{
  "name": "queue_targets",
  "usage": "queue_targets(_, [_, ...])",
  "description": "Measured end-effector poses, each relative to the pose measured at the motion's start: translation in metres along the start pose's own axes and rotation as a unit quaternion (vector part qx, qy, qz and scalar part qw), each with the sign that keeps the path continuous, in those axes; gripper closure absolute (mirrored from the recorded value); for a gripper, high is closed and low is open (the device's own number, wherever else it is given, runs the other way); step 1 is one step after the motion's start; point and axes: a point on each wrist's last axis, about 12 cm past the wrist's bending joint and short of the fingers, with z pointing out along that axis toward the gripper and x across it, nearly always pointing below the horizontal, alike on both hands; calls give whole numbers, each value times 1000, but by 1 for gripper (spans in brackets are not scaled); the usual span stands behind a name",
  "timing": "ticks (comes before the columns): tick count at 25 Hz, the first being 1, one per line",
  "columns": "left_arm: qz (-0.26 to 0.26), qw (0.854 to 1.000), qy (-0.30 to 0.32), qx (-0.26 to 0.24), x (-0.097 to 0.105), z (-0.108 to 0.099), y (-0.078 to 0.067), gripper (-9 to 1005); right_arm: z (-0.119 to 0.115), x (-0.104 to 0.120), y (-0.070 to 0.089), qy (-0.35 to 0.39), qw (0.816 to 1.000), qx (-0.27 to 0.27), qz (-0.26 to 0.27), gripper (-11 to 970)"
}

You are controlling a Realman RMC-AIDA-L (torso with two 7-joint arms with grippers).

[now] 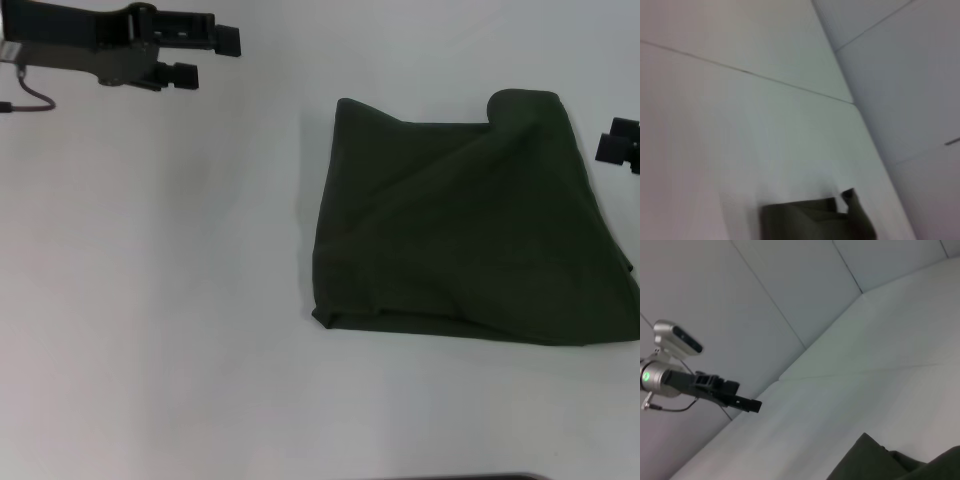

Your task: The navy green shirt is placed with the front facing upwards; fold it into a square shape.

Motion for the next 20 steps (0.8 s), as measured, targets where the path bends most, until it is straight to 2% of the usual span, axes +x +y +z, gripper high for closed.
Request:
queue_targets(4, [-20, 999, -5, -29, 3, 18, 4, 49, -3, 8, 0, -9, 999, 11, -30, 212])
queue_targets(7, [-25, 999, 3, -30, 9, 36, 4, 49, -9, 13, -1, -15, 999, 20, -42, 194])
queue_targets(14, [-50, 997, 44, -25, 32, 68, 6, 66, -20, 17, -2, -30, 998, 39, -39, 195])
queue_targets(20, [-52, 997, 50, -38, 40, 93, 2, 84, -21, 23, -1, -38, 998, 44, -38, 194])
